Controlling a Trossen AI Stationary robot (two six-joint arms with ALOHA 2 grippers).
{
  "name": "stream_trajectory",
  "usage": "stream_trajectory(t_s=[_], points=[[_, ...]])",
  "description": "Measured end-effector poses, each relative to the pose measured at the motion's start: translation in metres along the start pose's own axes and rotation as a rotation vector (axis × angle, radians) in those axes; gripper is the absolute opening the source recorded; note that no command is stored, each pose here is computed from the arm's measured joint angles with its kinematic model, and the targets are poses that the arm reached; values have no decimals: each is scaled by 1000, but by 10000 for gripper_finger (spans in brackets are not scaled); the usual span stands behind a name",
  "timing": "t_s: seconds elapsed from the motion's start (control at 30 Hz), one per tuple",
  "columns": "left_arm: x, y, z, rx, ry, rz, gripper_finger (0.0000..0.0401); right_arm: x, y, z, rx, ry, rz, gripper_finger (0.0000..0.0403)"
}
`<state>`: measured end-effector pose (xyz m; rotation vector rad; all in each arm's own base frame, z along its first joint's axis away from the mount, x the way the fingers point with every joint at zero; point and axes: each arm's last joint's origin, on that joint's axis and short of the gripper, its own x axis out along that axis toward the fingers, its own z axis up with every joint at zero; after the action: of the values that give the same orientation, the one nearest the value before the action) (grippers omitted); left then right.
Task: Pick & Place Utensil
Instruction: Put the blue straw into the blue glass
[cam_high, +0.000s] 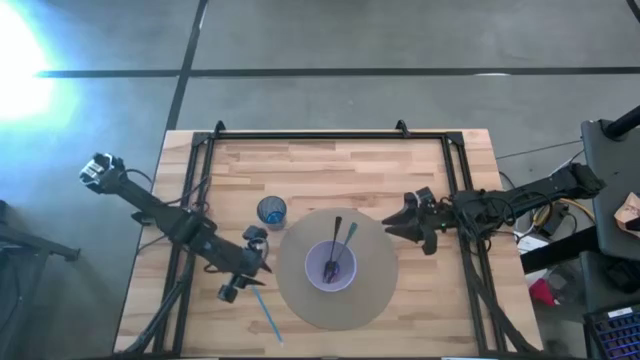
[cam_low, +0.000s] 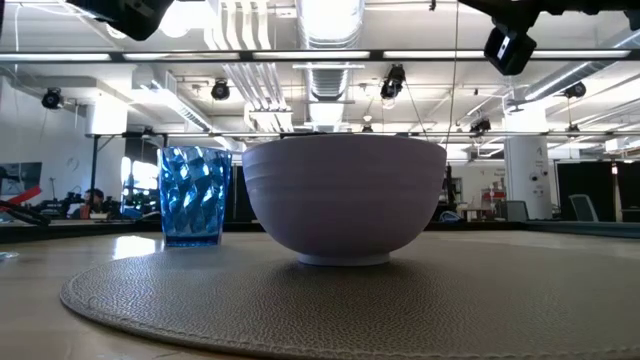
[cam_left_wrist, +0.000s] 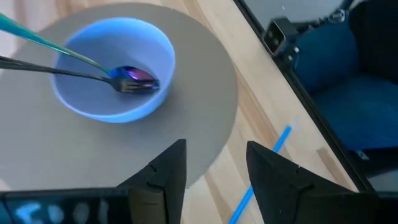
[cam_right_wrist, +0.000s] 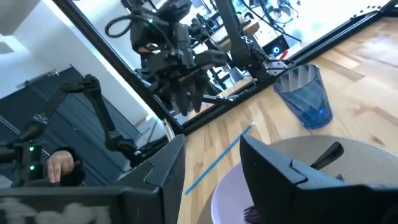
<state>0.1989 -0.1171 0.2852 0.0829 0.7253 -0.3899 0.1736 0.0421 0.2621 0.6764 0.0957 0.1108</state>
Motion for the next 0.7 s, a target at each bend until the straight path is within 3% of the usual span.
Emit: stream_trajectory(t_s=[0.13,0.3,0.5,0.7], points=[[8,-4,6,7,38,-18,158,0,0,0,-1,0,-3,150],[19,-7,11,18,181,-10,158,0,0,0,-2,-3,-6,152],[37,-11,4,16,359,-35,158,1,0,0,-10,-1,-8,142],[52,-14,-3,-30,440,-85,158,1,-1,-1,-15,1,-9,137]])
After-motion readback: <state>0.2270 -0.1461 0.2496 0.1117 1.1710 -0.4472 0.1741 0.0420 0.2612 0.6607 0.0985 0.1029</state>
